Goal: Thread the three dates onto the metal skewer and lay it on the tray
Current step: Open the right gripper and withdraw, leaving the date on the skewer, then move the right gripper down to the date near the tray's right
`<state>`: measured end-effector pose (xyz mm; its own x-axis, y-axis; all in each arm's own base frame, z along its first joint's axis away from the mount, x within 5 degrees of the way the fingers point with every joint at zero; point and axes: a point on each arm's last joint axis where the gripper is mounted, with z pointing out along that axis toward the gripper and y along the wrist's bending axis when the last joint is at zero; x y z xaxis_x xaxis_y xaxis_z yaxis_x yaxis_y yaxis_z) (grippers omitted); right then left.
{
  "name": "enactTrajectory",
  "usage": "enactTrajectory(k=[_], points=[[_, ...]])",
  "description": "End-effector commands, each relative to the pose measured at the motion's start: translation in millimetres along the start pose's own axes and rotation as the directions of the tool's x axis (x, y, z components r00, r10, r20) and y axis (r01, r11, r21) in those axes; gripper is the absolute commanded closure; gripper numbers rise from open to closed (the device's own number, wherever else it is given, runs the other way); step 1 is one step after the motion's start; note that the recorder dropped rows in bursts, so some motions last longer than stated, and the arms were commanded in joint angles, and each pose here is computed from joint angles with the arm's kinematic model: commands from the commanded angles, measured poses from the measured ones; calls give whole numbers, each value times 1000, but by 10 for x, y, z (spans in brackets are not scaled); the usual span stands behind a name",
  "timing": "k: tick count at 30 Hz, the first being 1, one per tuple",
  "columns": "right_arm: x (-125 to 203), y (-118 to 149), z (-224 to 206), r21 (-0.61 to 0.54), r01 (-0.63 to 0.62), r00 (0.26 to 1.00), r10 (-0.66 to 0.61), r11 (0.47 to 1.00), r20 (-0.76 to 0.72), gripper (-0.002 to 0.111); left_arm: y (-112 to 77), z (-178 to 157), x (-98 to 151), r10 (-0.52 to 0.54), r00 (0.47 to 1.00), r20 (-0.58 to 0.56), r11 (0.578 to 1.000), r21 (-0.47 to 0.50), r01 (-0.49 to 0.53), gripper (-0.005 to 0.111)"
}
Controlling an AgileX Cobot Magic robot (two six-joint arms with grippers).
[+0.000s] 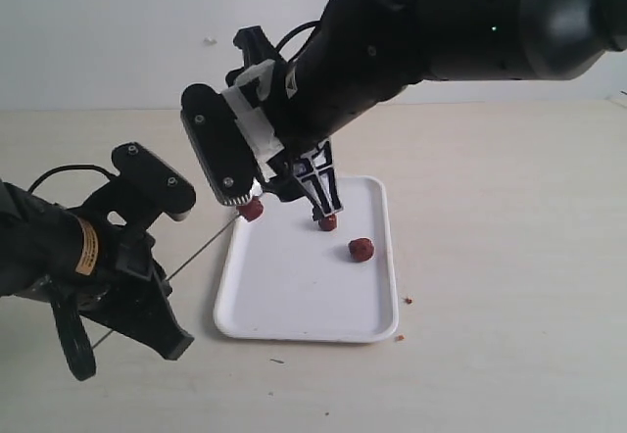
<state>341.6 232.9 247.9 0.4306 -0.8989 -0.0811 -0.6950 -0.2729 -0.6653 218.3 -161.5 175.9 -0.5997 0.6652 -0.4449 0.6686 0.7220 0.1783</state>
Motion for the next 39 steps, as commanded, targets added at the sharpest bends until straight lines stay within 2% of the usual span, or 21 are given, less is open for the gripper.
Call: enactTrajectory(k=[1, 5, 8, 10, 13, 15, 19, 22, 25, 28, 31, 34, 39], points=[[101, -78, -106, 47, -34, 996, 38, 998, -82, 37, 1, -12, 17, 10, 999, -33, 1000, -9, -10, 107], [196, -46, -111, 19, -44, 981, 47, 999, -188, 37, 4, -13, 35, 8, 999, -54, 1000, -13, -8, 107], [303, -28, -56, 9, -87, 973, 87, 996, -215, 37, 15, -18, 89, 5, 994, -114, 1000, -24, -8, 107], [388, -15, 6, 10, -134, 965, 133, 991, -226, 37, 27, -21, 118, -11, 990, -144, 999, -33, 7, 107], [683, 68, 212, 3, -285, 922, 275, 959, -274, 40, 65, -23, 150, -22, 984, -175, 999, -48, 14, 107], [827, 142, 329, -25, -319, 905, 297, 947, -304, 47, 86, -29, 182, -11, 978, -209, 998, -63, -2, 107], [931, 161, 399, -52, -342, 891, 306, 938, -335, 47, 88, -28, 219, -8, 972, -235, 998, -68, -8, 107], [905, 131, 429, -179, -404, 875, 323, 897, -361, 47, 81, -17, 260, -5, 969, -247, 998, -66, -12, 107], [828, 109, 447, -284, -481, 859, 381, 830, -342, 47, 82, -16, 271, -2, 967, -254, 998, -68, -16, 107], [836, 136, 479, -335, -457, 871, 338, 824, -357, 51, 82, -16, 271, -4, 967, -253, 998, -69, -13, 107], [779, 187, 498, -414, -391, 916, 302, 822, -266, 60, 77, -13, 282, -13, 966, -257, 998, -67, -4, 107], [749, 187, 500, -437, -346, 936, 276, 830, -218, 61, 74, -8, 302, -12, 965, -263, 998, -66, -6, 107], [791, 207, 490, -457, -329, 942, 255, 826, -219, 61, 73, -8, 297, -13, 966, -260, 998, -65, -4, 107]])
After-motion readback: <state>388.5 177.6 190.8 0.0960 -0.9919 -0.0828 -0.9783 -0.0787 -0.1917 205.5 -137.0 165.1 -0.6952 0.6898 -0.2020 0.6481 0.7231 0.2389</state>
